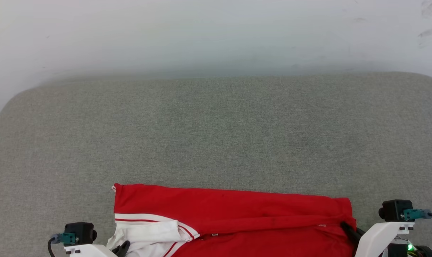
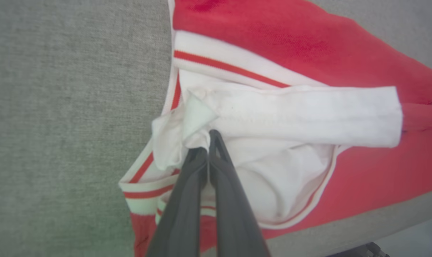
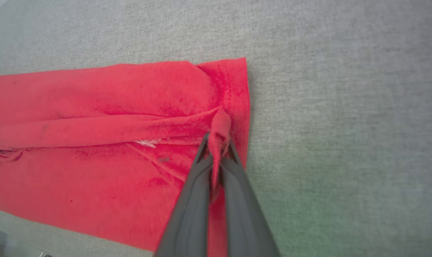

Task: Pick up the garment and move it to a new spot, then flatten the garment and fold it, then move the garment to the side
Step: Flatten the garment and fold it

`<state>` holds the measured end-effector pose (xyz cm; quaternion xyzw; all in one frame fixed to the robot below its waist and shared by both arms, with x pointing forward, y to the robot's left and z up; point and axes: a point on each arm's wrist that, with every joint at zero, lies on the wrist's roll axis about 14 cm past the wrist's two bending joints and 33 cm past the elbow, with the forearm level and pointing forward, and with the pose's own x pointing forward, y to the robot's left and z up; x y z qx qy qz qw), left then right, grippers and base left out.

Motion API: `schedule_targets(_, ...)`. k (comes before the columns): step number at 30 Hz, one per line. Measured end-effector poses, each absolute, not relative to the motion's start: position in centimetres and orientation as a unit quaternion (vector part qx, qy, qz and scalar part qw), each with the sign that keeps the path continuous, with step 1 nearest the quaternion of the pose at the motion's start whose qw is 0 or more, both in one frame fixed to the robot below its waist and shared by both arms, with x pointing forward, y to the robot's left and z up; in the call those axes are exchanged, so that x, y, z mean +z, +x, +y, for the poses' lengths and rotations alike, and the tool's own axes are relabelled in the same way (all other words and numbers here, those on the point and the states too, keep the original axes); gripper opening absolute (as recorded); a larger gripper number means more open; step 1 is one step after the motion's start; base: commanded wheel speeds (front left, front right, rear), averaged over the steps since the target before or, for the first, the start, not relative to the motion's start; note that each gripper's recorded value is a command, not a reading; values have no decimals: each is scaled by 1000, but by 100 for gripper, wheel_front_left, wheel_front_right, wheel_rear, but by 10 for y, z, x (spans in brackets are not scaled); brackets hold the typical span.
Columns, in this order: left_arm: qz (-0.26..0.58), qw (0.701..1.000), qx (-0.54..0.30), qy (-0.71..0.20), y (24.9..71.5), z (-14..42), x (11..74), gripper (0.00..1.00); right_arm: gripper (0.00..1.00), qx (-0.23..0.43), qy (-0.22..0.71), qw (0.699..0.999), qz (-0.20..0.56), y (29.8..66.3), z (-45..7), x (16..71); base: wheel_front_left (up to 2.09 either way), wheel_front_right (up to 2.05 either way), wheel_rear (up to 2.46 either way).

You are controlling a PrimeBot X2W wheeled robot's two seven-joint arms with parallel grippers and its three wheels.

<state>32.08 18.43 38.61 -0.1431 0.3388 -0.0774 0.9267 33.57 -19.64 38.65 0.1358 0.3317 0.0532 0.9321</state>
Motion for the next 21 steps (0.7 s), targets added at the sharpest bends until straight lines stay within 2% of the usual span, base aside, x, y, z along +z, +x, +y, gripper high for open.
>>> schedule_targets(1,342,925,-78,-146,320,183,384,0,0,52,137,932,332,335,-196,385,0,0,0)
schedule_targets(2,346,923,-79,-147,318,182,381,0,11,50,139,932,330,335,-196,384,0,0,0)
schedule_targets(3,348,922,-79,-150,318,180,379,26,34,49,140,932,331,334,-196,382,0,0,0)
schedule_targets(4,346,922,-79,-152,319,178,378,73,100,47,141,932,330,333,-196,381,0,0,0)
schedule_targets(5,344,923,-79,-152,321,178,378,100,100,48,142,933,328,334,-195,381,0,0,0)
schedule_targets(16,205,967,-71,-137,356,182,432,100,100,44,143,964,220,353,-205,431,0,0,0)
schedule_targets(21,116,985,-56,-115,367,188,467,100,100,27,130,962,240,349,-228,436,0,0,0)
